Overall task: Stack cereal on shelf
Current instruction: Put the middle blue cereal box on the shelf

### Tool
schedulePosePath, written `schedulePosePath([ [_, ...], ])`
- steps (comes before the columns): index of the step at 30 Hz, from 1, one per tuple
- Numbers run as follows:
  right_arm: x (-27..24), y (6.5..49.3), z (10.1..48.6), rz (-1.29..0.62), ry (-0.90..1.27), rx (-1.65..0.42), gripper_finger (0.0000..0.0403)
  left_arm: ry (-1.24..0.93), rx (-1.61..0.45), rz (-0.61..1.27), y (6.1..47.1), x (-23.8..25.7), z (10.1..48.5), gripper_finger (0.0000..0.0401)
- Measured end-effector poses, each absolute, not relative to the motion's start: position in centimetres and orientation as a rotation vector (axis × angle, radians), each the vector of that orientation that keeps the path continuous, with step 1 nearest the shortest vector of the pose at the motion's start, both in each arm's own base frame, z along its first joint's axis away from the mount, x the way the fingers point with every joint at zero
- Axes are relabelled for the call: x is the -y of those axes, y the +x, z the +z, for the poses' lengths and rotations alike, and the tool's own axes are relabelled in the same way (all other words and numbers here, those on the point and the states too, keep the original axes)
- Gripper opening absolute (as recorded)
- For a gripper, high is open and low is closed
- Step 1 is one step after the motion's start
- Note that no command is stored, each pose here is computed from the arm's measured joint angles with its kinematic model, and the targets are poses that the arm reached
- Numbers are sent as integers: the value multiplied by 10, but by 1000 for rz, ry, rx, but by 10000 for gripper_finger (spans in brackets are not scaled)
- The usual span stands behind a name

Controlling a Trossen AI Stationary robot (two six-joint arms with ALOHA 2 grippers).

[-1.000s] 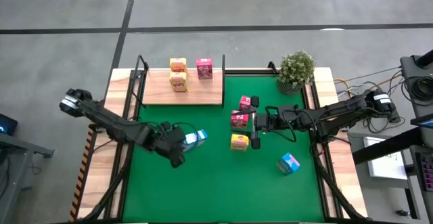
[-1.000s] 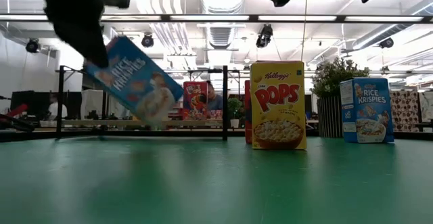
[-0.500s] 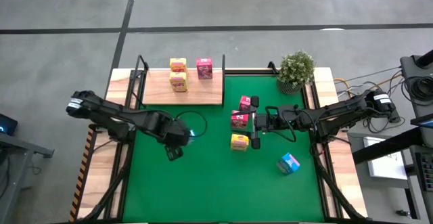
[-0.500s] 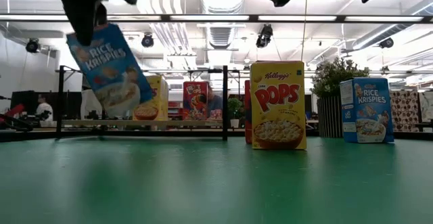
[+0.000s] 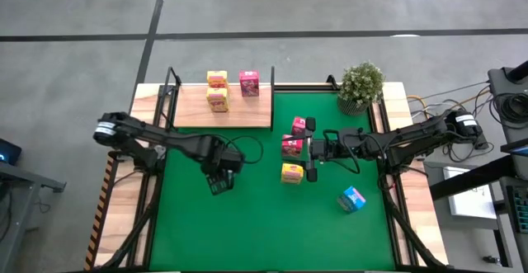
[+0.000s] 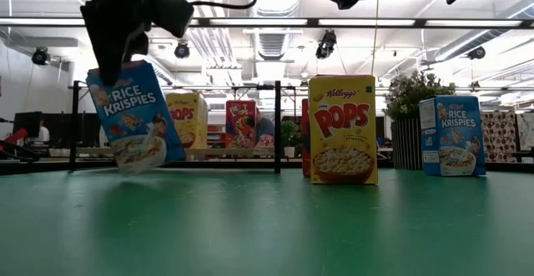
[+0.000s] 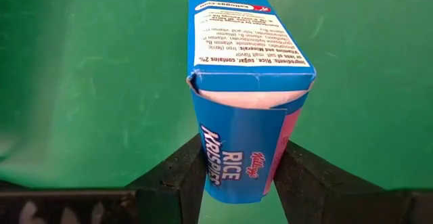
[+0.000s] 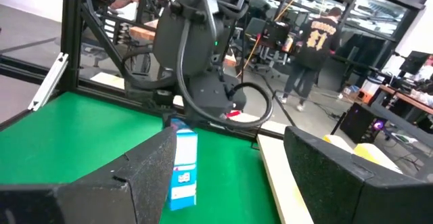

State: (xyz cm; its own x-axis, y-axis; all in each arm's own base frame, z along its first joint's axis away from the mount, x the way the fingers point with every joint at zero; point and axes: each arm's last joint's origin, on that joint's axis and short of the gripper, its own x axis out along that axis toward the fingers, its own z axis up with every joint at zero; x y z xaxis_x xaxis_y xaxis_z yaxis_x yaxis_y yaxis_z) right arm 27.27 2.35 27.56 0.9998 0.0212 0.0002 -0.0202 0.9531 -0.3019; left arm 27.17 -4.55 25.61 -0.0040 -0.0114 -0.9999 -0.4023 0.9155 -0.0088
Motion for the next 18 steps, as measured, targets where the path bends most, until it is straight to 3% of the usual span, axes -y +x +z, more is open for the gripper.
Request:
schedulePosePath([
  [6, -24, 273, 276, 21, -307, 3, 263, -327, -1555, 312, 278, 36, 253, 153],
  [18, -23, 273, 275, 20, -313, 0, 263, -308, -1509, 272, 284, 28, 253, 223],
])
